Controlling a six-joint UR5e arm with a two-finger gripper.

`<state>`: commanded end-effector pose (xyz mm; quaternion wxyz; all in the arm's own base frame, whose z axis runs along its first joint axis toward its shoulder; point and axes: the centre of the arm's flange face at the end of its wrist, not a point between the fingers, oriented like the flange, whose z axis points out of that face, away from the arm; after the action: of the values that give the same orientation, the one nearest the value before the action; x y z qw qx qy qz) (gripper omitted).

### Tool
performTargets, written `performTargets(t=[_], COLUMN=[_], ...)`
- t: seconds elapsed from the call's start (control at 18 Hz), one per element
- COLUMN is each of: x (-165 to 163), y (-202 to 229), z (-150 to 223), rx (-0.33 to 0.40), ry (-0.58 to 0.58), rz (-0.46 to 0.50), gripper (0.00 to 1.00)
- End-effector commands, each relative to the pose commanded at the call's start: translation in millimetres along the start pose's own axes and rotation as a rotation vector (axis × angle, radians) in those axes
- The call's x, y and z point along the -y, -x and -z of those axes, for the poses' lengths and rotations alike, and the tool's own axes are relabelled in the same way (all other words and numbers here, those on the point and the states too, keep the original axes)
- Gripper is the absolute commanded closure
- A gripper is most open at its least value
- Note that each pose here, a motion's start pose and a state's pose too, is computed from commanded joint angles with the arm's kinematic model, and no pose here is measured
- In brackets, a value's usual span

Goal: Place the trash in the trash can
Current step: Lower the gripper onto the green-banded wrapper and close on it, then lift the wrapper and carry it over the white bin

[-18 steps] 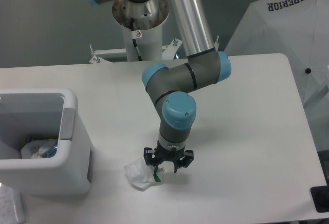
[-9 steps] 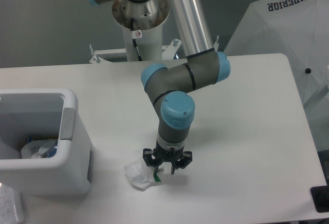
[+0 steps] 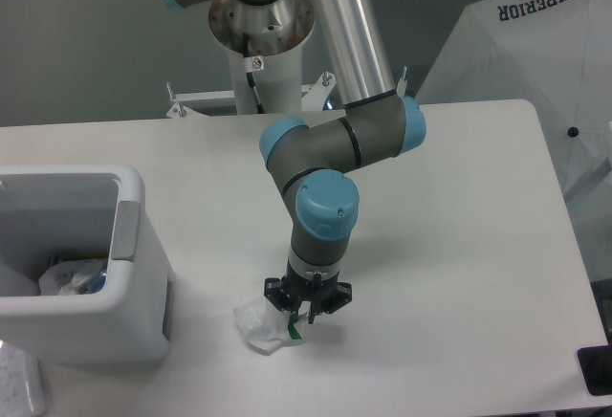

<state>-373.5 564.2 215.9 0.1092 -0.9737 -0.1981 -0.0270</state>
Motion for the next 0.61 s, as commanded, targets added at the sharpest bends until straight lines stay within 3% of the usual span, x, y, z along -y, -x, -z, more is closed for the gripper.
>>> performTargets(t=[0.44,0.61], x=[12,23], y=[2,2], z=[43,91], rx=[0.016,0.043], ry=[-0.077,-0.154], rz=[-0.005,0.003], gripper=[0.97,0.97])
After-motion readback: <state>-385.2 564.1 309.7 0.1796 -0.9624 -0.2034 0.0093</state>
